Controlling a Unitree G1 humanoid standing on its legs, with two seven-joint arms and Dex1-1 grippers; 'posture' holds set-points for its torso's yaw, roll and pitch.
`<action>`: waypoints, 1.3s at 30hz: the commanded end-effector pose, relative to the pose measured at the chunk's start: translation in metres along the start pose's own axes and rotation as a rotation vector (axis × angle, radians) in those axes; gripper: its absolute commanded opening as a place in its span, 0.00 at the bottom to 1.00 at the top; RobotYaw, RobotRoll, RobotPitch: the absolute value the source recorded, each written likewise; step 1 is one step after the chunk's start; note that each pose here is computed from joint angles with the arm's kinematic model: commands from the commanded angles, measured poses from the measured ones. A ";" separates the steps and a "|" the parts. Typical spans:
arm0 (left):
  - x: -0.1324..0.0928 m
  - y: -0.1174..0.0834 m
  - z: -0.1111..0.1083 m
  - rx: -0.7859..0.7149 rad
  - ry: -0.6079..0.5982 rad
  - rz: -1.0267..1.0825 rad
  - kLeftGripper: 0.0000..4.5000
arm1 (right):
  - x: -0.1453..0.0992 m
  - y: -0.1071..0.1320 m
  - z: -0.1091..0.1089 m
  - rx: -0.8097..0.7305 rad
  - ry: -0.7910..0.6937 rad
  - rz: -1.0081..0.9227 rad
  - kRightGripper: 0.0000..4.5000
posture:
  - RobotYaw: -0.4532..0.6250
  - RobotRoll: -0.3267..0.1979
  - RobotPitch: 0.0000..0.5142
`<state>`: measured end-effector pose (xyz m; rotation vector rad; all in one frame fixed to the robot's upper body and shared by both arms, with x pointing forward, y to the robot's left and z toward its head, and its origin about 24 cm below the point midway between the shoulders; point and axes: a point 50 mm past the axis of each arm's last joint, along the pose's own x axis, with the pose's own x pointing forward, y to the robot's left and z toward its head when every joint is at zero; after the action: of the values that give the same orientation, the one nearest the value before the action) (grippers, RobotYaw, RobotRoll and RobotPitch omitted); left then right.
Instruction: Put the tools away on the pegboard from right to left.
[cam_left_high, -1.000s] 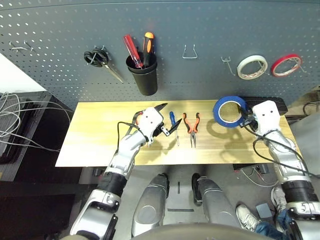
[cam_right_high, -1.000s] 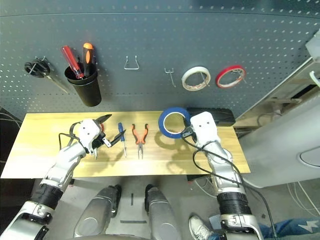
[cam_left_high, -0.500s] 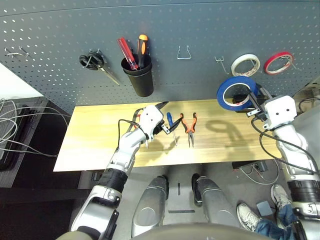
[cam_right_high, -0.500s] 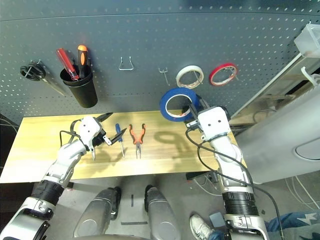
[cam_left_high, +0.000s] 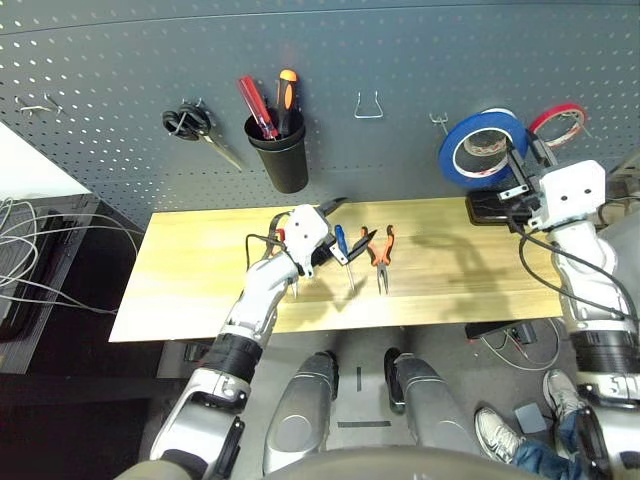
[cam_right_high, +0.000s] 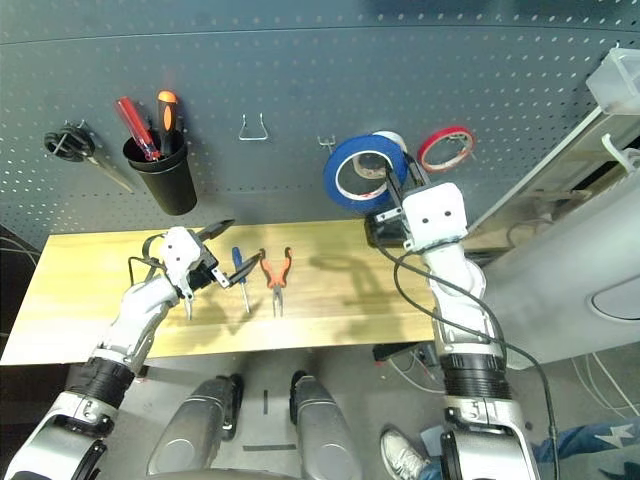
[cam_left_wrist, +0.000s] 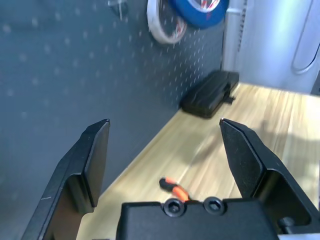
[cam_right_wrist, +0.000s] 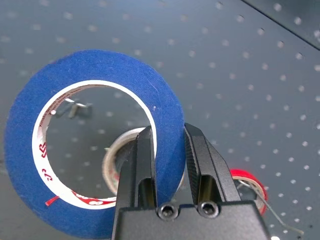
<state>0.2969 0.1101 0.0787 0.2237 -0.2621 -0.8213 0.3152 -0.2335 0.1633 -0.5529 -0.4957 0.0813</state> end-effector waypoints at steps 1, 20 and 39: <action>-0.003 -0.003 -0.004 -0.028 0.013 0.008 1.00 | 0.006 0.005 -0.005 -0.003 0.008 -0.001 0.16 | 0.47 0.62 0.35; -0.006 0.002 -0.006 -0.042 0.032 0.064 1.00 | 0.019 0.038 -0.021 0.100 0.080 0.074 0.60 | 0.49 0.62 0.36; -0.010 0.000 -0.012 -0.042 0.058 0.060 1.00 | -0.052 0.046 -0.034 -0.004 0.108 0.212 0.99 | 0.48 0.62 0.37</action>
<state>0.2977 0.1175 0.0742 0.1885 -0.2291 -0.7532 0.2932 -0.2241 0.0952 -0.5808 -0.3247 0.2262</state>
